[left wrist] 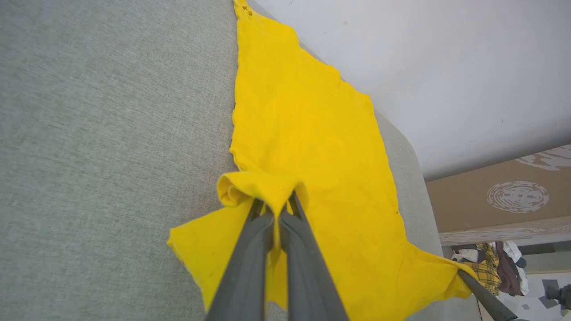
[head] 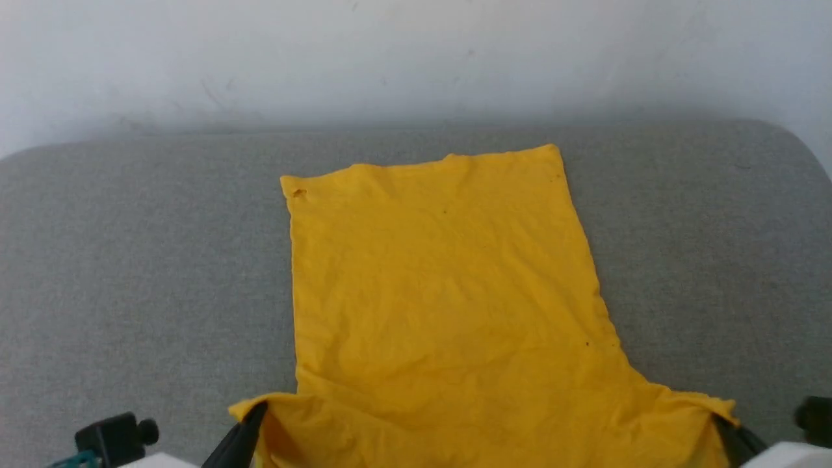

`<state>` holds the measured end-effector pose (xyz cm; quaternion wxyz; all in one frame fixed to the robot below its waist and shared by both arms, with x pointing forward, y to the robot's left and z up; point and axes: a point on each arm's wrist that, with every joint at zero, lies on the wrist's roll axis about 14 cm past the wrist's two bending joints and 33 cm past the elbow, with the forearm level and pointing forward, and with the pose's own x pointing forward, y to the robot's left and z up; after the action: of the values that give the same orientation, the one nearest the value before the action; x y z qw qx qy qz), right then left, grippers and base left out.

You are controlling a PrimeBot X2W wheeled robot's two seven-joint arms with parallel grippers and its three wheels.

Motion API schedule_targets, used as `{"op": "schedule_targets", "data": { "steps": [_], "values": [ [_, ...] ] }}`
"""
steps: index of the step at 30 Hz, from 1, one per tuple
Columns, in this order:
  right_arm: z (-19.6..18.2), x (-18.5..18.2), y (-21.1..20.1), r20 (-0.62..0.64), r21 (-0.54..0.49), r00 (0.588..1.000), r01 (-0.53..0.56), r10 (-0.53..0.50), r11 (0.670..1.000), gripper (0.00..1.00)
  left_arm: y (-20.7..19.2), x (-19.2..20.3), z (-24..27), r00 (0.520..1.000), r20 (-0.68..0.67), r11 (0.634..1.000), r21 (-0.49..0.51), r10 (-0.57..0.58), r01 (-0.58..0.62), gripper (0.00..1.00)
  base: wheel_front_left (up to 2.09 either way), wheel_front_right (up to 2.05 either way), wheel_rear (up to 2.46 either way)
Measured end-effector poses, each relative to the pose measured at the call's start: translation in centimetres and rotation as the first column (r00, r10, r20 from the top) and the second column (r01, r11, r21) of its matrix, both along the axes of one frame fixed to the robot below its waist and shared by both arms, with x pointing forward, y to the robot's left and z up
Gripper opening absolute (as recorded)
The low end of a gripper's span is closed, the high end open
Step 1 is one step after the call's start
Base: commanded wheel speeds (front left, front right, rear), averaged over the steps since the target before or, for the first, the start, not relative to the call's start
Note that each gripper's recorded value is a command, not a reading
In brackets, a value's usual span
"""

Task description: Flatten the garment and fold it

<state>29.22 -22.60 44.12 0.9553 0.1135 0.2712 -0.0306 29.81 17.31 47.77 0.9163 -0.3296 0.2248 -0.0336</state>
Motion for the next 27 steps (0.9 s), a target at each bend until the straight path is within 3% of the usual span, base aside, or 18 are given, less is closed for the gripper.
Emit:
{"op": "schedule_targets", "data": {
  "steps": [8, 10, 12, 13, 14, 15, 19, 22, 27],
  "values": [
    [-7.5, -0.1, 3.0, -0.241, -0.036, 0.965, -0.119, 0.107, 0.992, 0.00, -0.8, 2.5, -1.1, 0.999, -0.013, 0.999, 0.027, -0.037, 0.037, 0.00, 0.00, 0.00, 0.00],
    [-8.4, 0.1, 3.1, -0.257, -0.030, 0.960, -0.121, 0.110, 0.992, 0.07, -0.5, 2.8, -1.0, 0.999, -0.006, 0.999, 0.041, -0.031, 0.031, 0.00, 0.00, 0.00, 0.00],
    [-8.9, 0.2, 3.2, -0.263, -0.035, 0.958, -0.129, 0.115, 0.991, 0.32, -0.2, 2.8, -1.0, 1.000, -0.004, 0.998, 0.052, -0.027, 0.027, 0.00, 0.00, 0.00, 0.00],
    [-8.9, 0.4, 3.2, -0.256, -0.035, 0.960, -0.128, 0.114, 0.991, 0.56, -0.2, 2.9, -0.9, 1.000, -0.002, 0.998, 0.054, -0.027, 0.027, 0.00, 0.00, 0.00, 0.00],
    [-8.8, 0.5, 3.2, -0.248, -0.028, 0.962, -0.121, 0.110, 0.992, 0.89, -0.2, 2.9, -0.8, 1.000, 0.002, 0.998, 0.058, -0.028, 0.028, 0.00, 0.00, 0.00, 0.00],
    [-8.7, 0.6, 3.2, -0.240, -0.018, 0.965, -0.113, 0.106, 0.993, 1.00, -0.2, 2.9, -0.6, 1.000, 0.009, 0.998, 0.063, -0.030, 0.030, 0.00, 0.00, 0.00, 0.00],
    [-6.1, 2.3, 3.2, -0.151, 0.012, 0.984, -0.090, 0.091, 0.996, 1.00, -0.5, 3.1, 0.4, 0.998, 0.044, 0.998, 0.060, -0.035, 0.032, 0.00, 0.00, 0.00, 0.00],
    [-1.3, 5.0, 2.2, -0.009, -0.024, 0.997, -0.075, 0.074, 0.997, 1.00, -0.6, 3.2, 0.7, 0.998, 0.058, 0.997, 0.065, -0.033, 0.029, 0.00, 0.00, 0.00, 0.00],
    [9.0, 11.3, 1.6, 0.285, -0.143, 0.953, -0.062, 0.101, 0.988, 1.00, -0.8, 3.5, 0.5, 0.998, 0.054, 0.998, 0.059, -0.031, 0.028, 0.00, 0.00, 0.00, 0.00]
  ]
}}
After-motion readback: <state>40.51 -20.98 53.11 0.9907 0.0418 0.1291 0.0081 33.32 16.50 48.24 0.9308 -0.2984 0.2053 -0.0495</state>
